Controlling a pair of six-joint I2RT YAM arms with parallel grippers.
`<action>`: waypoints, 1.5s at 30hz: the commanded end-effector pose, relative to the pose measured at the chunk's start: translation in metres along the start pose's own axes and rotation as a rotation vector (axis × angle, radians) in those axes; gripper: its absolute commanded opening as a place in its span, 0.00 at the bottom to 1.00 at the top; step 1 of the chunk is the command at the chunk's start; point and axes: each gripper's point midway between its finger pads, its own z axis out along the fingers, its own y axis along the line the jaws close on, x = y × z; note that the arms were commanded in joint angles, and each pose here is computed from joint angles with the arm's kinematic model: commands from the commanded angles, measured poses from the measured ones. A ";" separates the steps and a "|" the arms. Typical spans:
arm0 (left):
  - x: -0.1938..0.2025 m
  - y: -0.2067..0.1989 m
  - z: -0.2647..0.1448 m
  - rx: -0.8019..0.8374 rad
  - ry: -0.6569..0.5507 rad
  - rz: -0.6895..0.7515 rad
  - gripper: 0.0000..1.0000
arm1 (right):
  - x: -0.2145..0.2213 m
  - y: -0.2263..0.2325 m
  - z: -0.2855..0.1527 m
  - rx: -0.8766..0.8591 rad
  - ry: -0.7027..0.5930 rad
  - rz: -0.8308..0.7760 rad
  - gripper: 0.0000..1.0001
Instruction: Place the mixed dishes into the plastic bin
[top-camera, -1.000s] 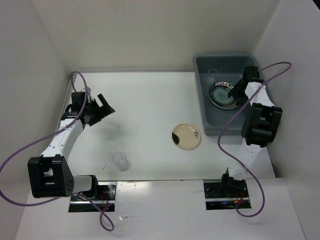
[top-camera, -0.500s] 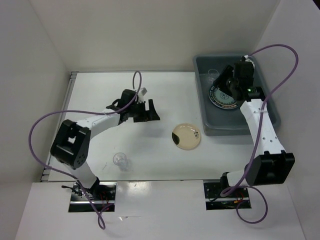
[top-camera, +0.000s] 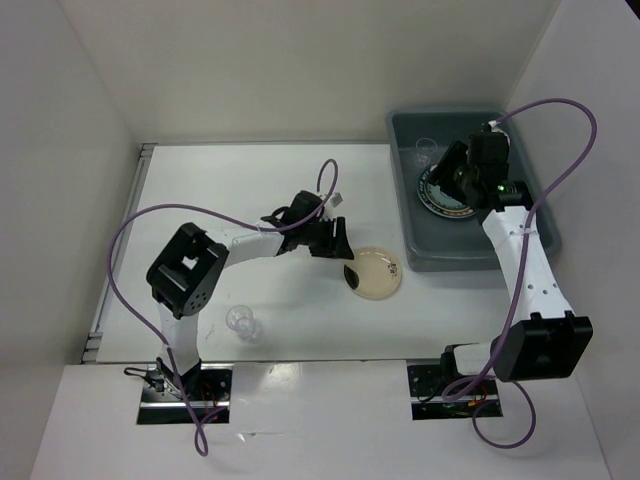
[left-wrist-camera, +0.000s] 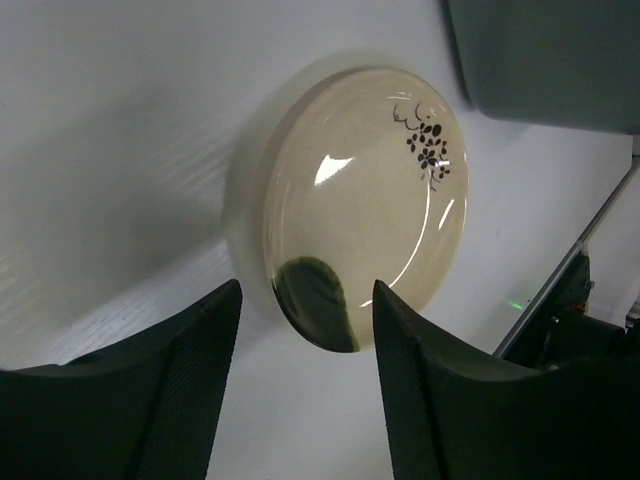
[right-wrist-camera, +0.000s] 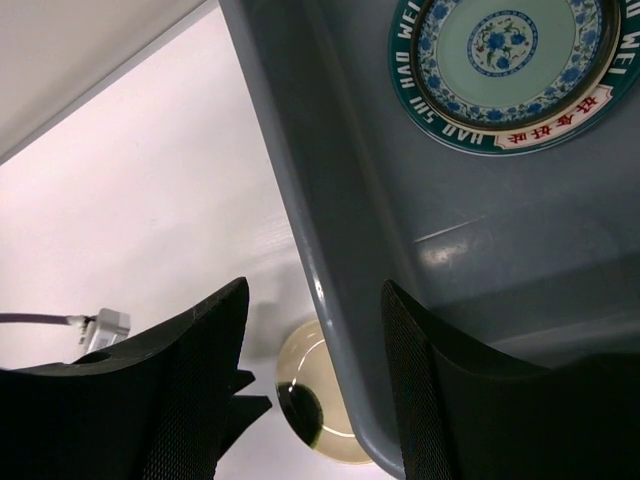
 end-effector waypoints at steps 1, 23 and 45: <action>-0.015 -0.004 0.003 0.025 -0.034 0.000 0.62 | -0.004 0.000 -0.018 -0.009 -0.026 -0.019 0.61; 0.004 -0.004 0.040 -0.003 0.059 0.004 0.00 | -0.006 0.011 -0.022 -0.066 -0.029 -0.028 0.61; -0.163 -0.002 -0.185 -0.024 -0.506 -0.083 0.00 | 0.056 0.068 -0.009 -0.472 0.199 -0.112 0.78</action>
